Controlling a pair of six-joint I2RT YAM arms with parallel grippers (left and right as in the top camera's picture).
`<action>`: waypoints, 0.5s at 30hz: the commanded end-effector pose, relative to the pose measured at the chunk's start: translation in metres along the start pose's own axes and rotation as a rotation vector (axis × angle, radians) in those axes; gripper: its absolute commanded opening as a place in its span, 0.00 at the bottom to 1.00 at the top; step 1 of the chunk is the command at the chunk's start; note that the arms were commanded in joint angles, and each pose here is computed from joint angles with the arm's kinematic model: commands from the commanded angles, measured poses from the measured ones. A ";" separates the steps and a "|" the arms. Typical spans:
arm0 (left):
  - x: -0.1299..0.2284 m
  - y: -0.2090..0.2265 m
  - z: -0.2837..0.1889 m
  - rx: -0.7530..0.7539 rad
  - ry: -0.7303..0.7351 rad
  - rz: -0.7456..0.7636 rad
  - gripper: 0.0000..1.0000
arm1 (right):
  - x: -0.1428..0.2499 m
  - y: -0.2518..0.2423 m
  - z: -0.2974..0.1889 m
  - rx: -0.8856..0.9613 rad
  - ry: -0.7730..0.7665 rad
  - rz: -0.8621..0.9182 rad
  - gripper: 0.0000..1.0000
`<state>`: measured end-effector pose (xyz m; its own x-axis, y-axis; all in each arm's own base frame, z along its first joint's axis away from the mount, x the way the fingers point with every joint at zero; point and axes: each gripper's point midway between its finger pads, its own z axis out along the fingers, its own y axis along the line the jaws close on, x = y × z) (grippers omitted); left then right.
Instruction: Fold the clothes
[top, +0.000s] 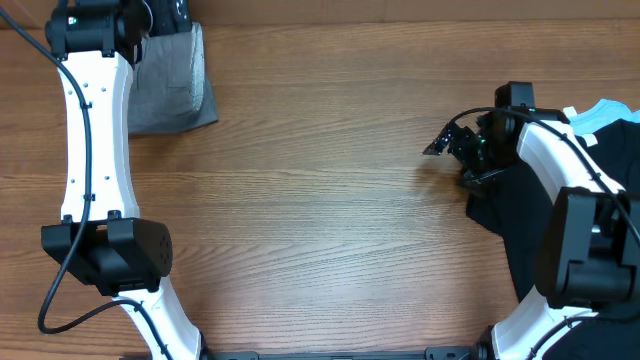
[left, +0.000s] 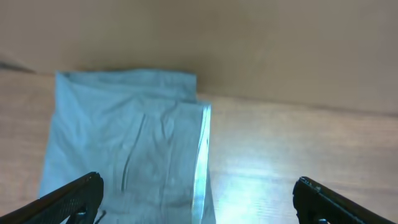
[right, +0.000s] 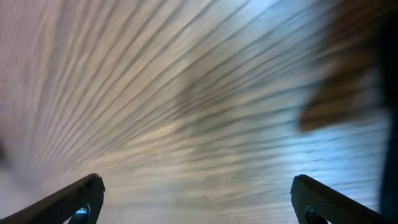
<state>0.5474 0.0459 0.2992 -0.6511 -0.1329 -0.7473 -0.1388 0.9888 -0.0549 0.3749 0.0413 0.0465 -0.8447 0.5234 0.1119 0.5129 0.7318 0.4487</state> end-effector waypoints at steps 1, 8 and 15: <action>0.009 -0.003 0.000 0.010 0.037 -0.011 1.00 | 0.000 0.036 -0.045 -0.127 -0.068 -0.148 1.00; 0.011 -0.003 0.000 0.009 0.046 -0.011 1.00 | 0.024 0.048 -0.144 -0.081 -0.344 -0.240 1.00; 0.011 -0.003 0.000 0.009 0.046 -0.011 1.00 | 0.083 0.059 -0.236 -0.153 -0.597 -0.339 1.00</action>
<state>0.5392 0.0452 0.2897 -0.6883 -0.1359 -0.7126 -0.1412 0.9886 -0.0521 0.3169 0.0304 0.2565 -0.7703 0.4712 -0.4297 0.2168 0.8271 0.5185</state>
